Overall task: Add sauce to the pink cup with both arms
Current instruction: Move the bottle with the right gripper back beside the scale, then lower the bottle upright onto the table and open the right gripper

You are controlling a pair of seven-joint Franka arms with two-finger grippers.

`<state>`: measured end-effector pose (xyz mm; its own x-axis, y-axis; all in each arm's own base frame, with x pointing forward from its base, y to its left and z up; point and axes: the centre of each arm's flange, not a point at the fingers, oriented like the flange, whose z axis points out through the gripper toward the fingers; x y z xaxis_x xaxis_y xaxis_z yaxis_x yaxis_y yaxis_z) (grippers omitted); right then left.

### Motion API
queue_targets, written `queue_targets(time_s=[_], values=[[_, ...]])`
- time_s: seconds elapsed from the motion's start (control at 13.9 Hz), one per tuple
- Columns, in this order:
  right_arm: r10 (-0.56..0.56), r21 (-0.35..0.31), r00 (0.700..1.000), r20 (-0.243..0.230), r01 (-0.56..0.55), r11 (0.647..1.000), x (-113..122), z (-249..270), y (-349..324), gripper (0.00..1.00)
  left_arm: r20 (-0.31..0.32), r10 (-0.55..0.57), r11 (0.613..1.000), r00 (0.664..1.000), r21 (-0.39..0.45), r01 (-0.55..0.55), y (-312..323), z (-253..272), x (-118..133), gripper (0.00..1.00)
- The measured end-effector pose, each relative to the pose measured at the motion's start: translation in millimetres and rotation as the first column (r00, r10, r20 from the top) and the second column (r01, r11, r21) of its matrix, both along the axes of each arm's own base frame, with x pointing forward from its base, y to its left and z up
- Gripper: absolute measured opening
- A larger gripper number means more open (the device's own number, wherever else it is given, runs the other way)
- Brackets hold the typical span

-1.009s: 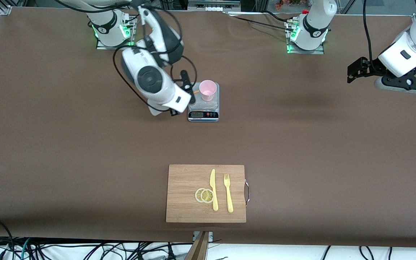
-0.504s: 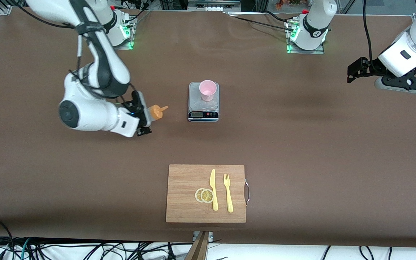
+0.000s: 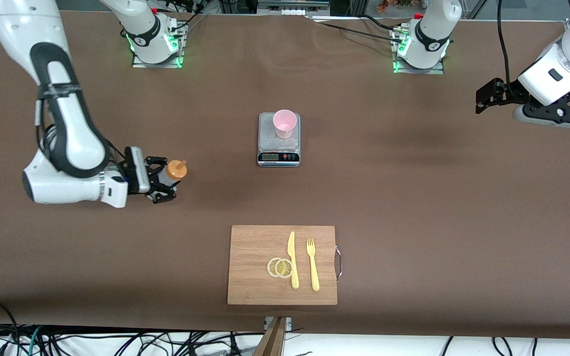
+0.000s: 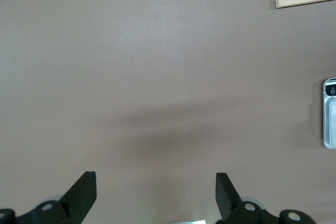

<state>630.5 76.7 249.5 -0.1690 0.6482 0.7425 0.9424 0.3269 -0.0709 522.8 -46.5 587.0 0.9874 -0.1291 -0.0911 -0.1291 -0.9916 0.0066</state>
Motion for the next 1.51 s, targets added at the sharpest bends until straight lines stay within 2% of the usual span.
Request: queue_targets(time_s=[0.14,0.36,0.72,0.86,1.22,1.51], values=[[-0.006,0.080,0.999,-0.032,0.008,0.997,-6,-15,-42,0.25,0.000,0.000,1.000,1.000,0.000,0.000,0,0,0,1.00],[-0.010,0.166,0.998,-0.068,0.021,0.986,-21,-27,-96,0.25,0.000,0.000,1.000,1.000,0.000,0.000,0,0,0,1.00],[-0.027,0.325,0.991,-0.134,0.070,0.943,-54,-62,-151,0.25,0.000,0.000,1.000,1.000,0.000,0.000,0,0,0,1.00],[-0.036,0.359,0.989,-0.146,0.087,0.929,-62,-80,-160,0.25,0.000,0.000,1.000,1.000,0.000,0.000,0,0,0,1.00],[-0.055,0.401,0.988,-0.141,0.108,0.910,-69,-103,-171,0.25,0.000,0.000,1.000,1.000,0.000,0.000,0,0,0,1.00],[-0.081,0.463,0.984,-0.161,0.147,0.874,-76,-128,-166,0.25,0.000,0.000,1.000,1.000,0.000,0.000,0,0,0,1.00]])
